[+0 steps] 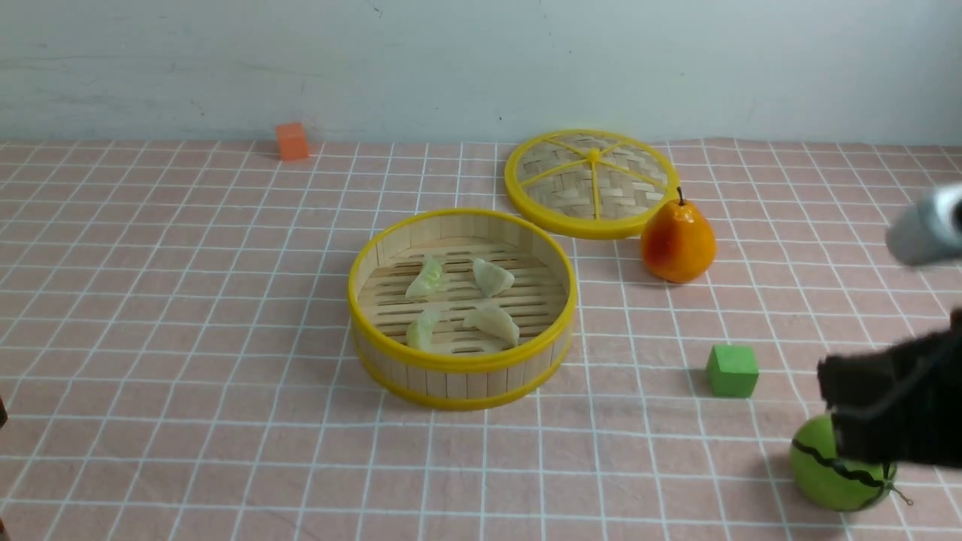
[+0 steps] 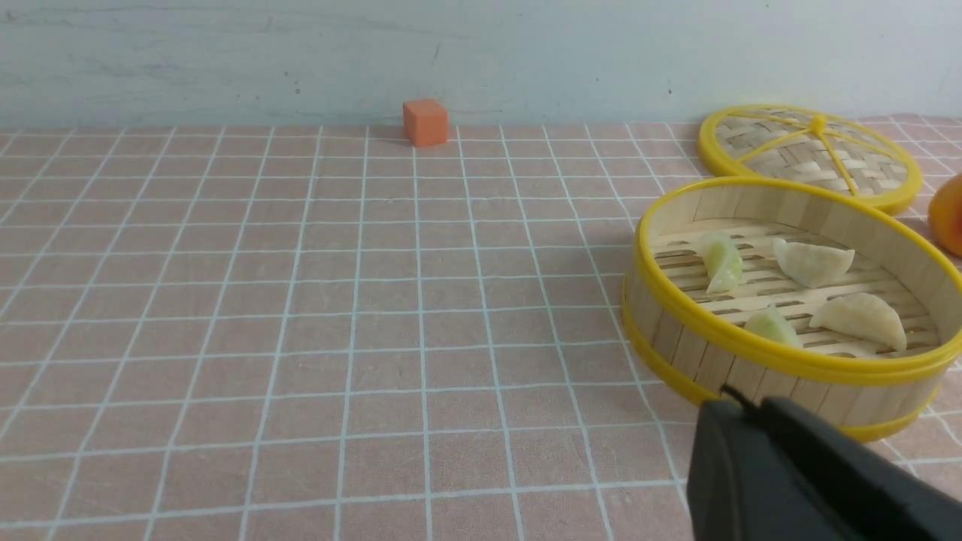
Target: Put the dumplings into the steamer on the table with the pink tablecloth.
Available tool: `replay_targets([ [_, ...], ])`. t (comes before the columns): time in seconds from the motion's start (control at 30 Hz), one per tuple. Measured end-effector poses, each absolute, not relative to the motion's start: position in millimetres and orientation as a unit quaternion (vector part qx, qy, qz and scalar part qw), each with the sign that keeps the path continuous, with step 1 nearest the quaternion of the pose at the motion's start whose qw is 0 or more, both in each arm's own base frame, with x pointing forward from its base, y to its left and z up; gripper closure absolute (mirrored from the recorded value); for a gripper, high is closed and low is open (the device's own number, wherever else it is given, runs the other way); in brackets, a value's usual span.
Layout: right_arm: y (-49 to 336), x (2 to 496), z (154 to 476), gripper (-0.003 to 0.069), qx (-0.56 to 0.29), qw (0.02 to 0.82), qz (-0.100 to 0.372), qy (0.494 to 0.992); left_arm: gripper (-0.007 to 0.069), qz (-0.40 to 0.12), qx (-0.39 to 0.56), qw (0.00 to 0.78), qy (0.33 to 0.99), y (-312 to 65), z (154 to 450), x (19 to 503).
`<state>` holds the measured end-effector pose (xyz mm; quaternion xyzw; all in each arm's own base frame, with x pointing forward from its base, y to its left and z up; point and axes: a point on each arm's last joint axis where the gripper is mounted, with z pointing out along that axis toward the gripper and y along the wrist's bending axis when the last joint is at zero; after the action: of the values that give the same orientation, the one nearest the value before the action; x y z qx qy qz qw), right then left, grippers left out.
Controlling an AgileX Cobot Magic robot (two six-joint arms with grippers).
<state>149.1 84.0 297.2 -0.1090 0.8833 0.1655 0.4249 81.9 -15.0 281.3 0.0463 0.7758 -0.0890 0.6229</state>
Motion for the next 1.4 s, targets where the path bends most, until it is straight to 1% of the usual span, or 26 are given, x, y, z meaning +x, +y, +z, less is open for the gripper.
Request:
replay_targets([
  [0.13, 73, 129, 250, 0.0674, -0.114, 0.439, 0.174, 0.874, 0.0596, -0.089, 0.046, 0.623, 0.776, -15, 281, 82],
  [0.17, 72, 127, 244, 0.0674, -0.114, 0.437, 0.173, 0.875, 0.0595, -0.089, 0.046, 0.623, 0.776, -15, 281, 82],
  [0.2, 68, 120, 227, 0.0673, -0.116, 0.433, 0.173, 0.877, 0.0592, -0.089, 0.046, 0.623, 0.776, -15, 281, 82],
  [0.23, 68, 118, 222, 0.0673, -0.116, 0.431, 0.172, 0.879, 0.0592, -0.089, 0.046, 0.623, 0.776, -15, 281, 82],
  [0.27, 64, 112, 205, 0.0671, -0.118, 0.418, 0.167, 0.885, 0.0589, -0.089, 0.046, 0.623, 0.776, -15, 281, 82],
  [0.3, 63, 111, 203, 0.0671, -0.118, 0.416, 0.166, 0.886, 0.0589, -0.089, 0.046, 0.623, 0.776, -15, 281, 82],
  [0.33, 60, 106, 191, 0.0670, -0.119, 0.403, 0.161, 0.893, 0.0587, -0.089, 0.046, 0.623, 0.776, -15, 281, 82],
  [0.4, 57, 100, 178, 0.0669, -0.121, 0.386, 0.153, 0.901, 0.0587, -0.089, 0.046, 0.623, 0.776, -15, 281, 82],
  [0.5, 53, 93, 164, 0.0666, -0.123, 0.367, 0.145, 0.910, 0.0587, -0.089, 0.046, 0.623, 0.776, -15, 281, 82],
  [0.6, 46, 81, 151, 0.0662, -0.122, 0.382, 0.153, 0.903, 0.0587, -0.089, 0.046, 0.623, 0.776, -15, 281, 82],
  [0.67, 42, 75, 149, 0.0660, -0.118, 0.400, 0.158, 0.895, 0.0587, -0.088, 0.046, 0.622, 0.776, -15, 281, 82],
  [0.8, 31, 66, 162, 0.0659, -0.084, 0.479, 0.172, 0.857, 0.0587, -0.087, 0.045, 0.621, 0.778, -15, 281, 82],
  [0.83, 31, 66, 162, 0.0659, -0.084, 0.477, 0.171, 0.858, 0.0587, -0.087, 0.045, 0.621, 0.778, -15, 281, 82],
  [0.9, 22, 59, 168, 0.0656, -0.050, 0.526, 0.167, 0.832, 0.0587, -0.087, 0.045, 0.621, 0.778, -15, 281, 82],
  [1.0, 13, 53, 173, 0.0652, -0.003, 0.567, 0.149, 0.810, 0.0582, -0.087, 0.045, 0.621, 0.778, -15, 281, 82],
  [1.17, 4, 52, 174, 0.0648, 0.074, 0.579, 0.106, 0.805, 0.0575, -0.087, 0.044, 0.620, 0.778, -14, 281, 82],
  [1.3, 0, 52, 174, 0.0648, 0.109, 0.583, 0.084, 0.801, 0.0571, -0.087, 0.044, 0.620, 0.778, -14, 281, 82],
  [1.4, -1, 52, 174, 0.0648, 0.114, 0.584, 0.080, 0.800, 0.0568, -0.087, 0.044, 0.620, 0.778, -14, 281, 82],
])
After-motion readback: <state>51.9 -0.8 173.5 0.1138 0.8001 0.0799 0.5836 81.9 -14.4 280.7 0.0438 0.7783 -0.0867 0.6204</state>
